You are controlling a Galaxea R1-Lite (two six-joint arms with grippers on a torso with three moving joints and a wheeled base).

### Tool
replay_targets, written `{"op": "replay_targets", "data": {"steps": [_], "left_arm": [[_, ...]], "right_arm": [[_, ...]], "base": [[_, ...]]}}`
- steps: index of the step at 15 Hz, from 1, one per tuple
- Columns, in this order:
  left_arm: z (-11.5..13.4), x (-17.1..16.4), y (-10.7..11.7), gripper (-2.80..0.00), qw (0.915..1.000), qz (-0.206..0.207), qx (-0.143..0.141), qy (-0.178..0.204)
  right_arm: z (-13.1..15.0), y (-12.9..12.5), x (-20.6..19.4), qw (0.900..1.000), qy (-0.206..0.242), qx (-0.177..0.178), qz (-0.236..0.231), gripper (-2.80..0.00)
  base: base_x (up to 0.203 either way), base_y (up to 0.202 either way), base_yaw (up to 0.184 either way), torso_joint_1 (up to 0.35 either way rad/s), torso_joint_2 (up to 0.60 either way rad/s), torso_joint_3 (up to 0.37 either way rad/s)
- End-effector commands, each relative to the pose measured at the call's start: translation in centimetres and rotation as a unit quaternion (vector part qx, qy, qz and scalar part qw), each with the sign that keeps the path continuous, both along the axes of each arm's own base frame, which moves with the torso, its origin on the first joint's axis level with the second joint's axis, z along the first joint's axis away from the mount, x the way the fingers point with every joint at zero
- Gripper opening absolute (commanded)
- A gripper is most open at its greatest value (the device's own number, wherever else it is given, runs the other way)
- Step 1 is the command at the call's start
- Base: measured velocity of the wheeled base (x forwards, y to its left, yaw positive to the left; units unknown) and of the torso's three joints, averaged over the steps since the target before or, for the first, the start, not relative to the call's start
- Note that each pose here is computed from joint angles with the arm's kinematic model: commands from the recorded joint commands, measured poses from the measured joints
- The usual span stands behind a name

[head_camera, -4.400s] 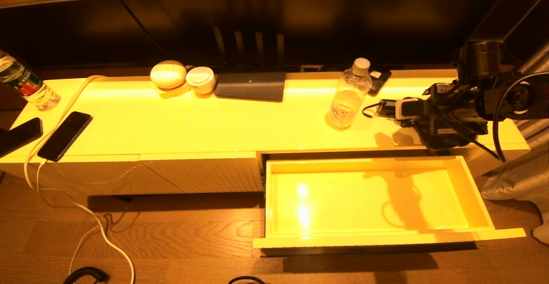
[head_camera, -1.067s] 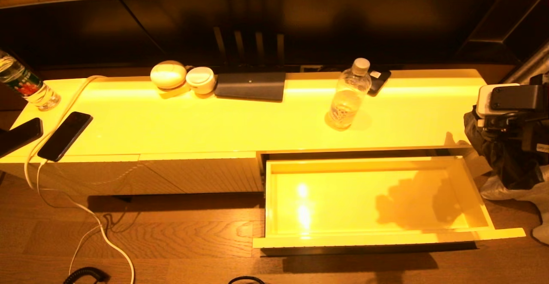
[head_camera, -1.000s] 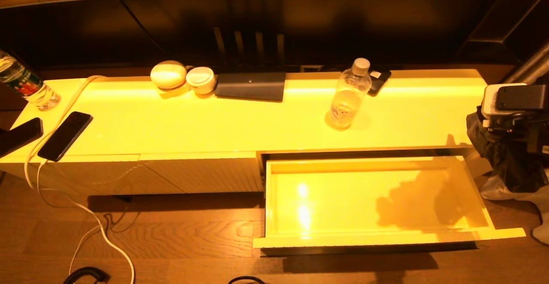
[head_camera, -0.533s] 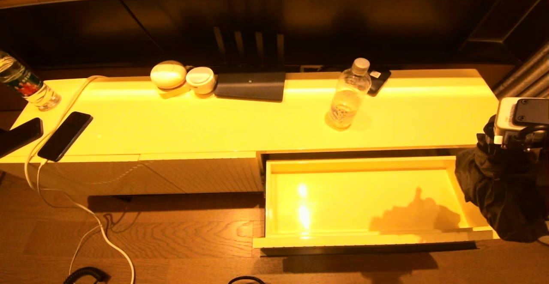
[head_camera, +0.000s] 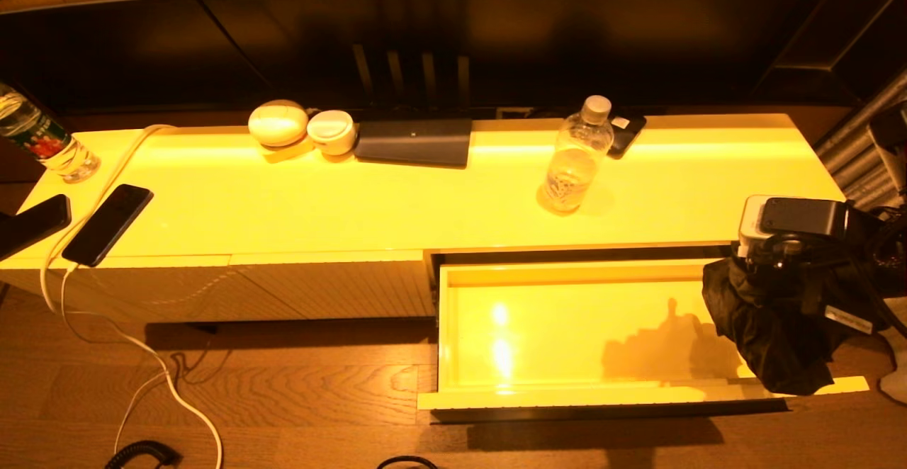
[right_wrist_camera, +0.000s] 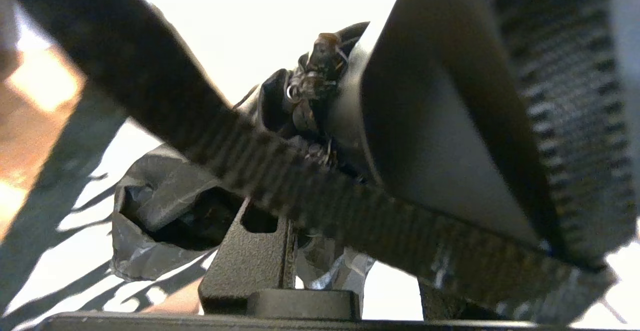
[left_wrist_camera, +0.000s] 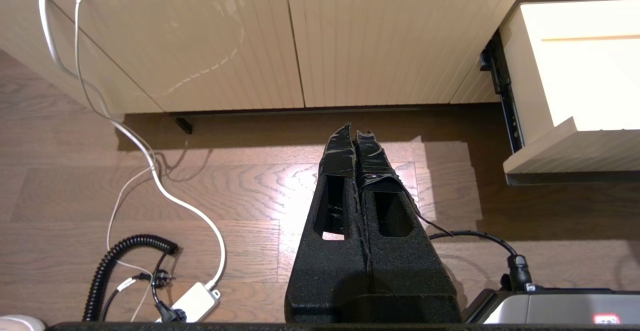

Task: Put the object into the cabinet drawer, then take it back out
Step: Put the umbrella in the drawer

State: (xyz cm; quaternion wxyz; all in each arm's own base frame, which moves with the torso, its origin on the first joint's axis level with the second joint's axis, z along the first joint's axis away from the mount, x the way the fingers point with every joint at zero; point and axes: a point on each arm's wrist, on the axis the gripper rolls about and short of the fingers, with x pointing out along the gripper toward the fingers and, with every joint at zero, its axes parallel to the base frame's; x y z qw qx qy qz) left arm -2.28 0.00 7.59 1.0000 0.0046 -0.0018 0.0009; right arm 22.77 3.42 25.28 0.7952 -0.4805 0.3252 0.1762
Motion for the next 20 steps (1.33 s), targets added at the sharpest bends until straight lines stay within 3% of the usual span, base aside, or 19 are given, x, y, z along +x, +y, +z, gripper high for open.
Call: {"op": "replay_targets", "data": {"steps": [1, 5, 8, 10, 14, 18, 19, 20], "left_arm": [[0.0, 0.0, 0.0, -2.8, 1.0, 0.0, 0.0, 0.0], [0.0, 0.0, 0.0, -2.8, 1.0, 0.0, 0.0, 0.0], [-0.1, 0.0, 0.0, -2.8, 1.0, 0.0, 0.0, 0.001], [0.0, 0.0, 0.0, -2.8, 1.0, 0.0, 0.0, 0.0], [-0.1, 0.0, 0.0, -2.8, 1.0, 0.0, 0.0, 0.001], [0.0, 0.0, 0.0, -2.8, 1.0, 0.0, 0.0, 0.0], [0.0, 0.0, 0.0, -2.8, 1.0, 0.0, 0.0, 0.0], [0.0, 0.0, 0.0, -2.8, 1.0, 0.0, 0.0, 0.0]], "right_arm": [[-2.2, -0.7, 2.7, 1.0, 0.022, -0.019, -0.006, -2.8], [-3.1, -3.3, 5.2, 0.998, 0.007, -0.064, 0.003, -2.8], [-3.6, -4.5, 5.8, 0.992, 0.006, -0.12, 0.036, -2.8], [-5.3, -4.4, 6.2, 0.991, 0.025, -0.122, 0.046, -2.8], [-8.5, -2.9, 7.2, 0.99, 0.019, -0.126, 0.068, -2.8], [-9.2, -2.2, 7.2, 0.988, 0.027, -0.126, 0.079, -2.8], [-9.3, -1.9, 7.2, 0.988, 0.025, -0.126, 0.083, 0.0], [-9.7, -1.5, 7.4, 0.988, 0.025, -0.125, 0.088, 0.0]], "base": [[0.0, 0.0, 0.0, 0.0, 0.0, 0.0], [0.0, 0.0, 0.0, 0.0, 0.0, 0.0], [0.0, 0.0, 0.0, 0.0, 0.0, 0.0], [0.0, 0.0, 0.0, 0.0, 0.0, 0.0], [0.0, 0.0, 0.0, 0.0, 0.0, 0.0], [0.0, 0.0, 0.0, 0.0, 0.0, 0.0], [0.0, 0.0, 0.0, 0.0, 0.0, 0.0], [0.0, 0.0, 0.0, 0.0, 0.0, 0.0]]}}
